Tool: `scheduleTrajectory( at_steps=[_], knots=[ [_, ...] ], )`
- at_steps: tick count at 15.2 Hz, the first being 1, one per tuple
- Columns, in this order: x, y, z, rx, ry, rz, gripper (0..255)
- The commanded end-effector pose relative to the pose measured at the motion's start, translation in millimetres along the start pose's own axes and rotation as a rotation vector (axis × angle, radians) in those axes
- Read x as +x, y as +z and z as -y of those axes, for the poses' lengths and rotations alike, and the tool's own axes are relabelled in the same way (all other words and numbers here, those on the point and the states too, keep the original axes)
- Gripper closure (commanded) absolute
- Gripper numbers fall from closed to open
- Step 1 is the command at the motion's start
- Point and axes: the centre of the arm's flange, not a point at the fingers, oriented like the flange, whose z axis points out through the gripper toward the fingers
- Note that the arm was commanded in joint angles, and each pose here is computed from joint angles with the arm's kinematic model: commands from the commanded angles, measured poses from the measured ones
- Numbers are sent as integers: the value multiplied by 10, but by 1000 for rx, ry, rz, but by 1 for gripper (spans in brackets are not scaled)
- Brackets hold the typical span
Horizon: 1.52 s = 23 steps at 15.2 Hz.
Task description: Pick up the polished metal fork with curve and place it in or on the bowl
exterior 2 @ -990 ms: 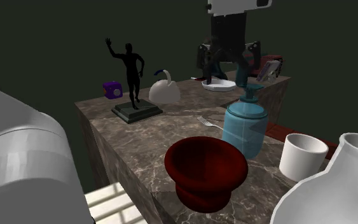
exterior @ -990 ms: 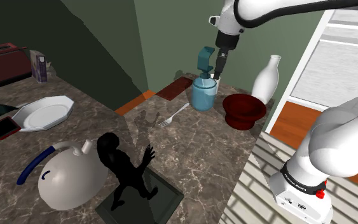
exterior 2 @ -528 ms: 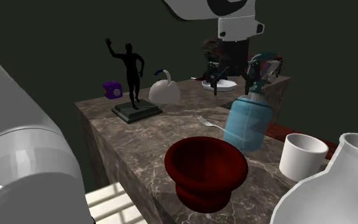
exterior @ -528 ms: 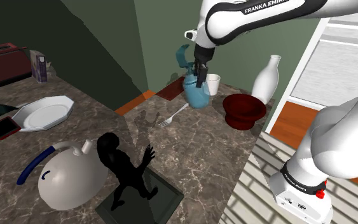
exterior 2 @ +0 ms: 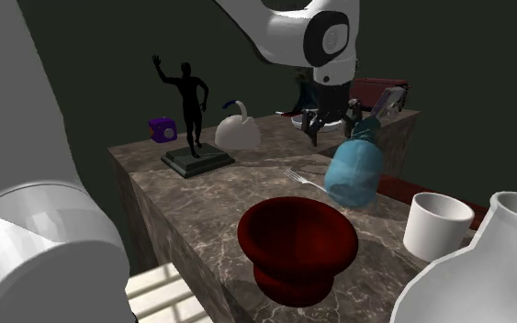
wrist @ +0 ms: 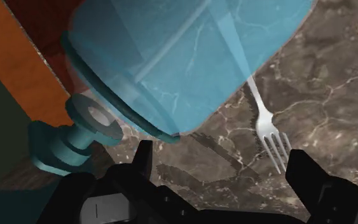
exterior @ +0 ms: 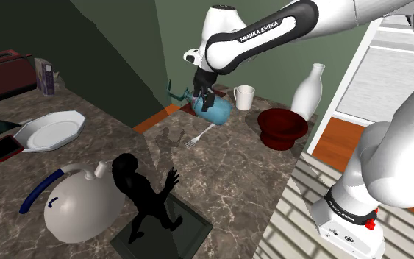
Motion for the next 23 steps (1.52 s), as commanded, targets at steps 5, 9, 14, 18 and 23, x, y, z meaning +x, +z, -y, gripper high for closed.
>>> scheduleTrajectory(
  at_steps=[5,9,14,18,23],
  knots=[
    [345,845,295,219,-267,81,0],
    [370,1051,344,224,-289,80,0],
    [343,1285,394,224,-289,80,0],
    [343,1285,394,224,-289,80,0],
    [343,1285,394,224,-289,80,255]
  ],
)
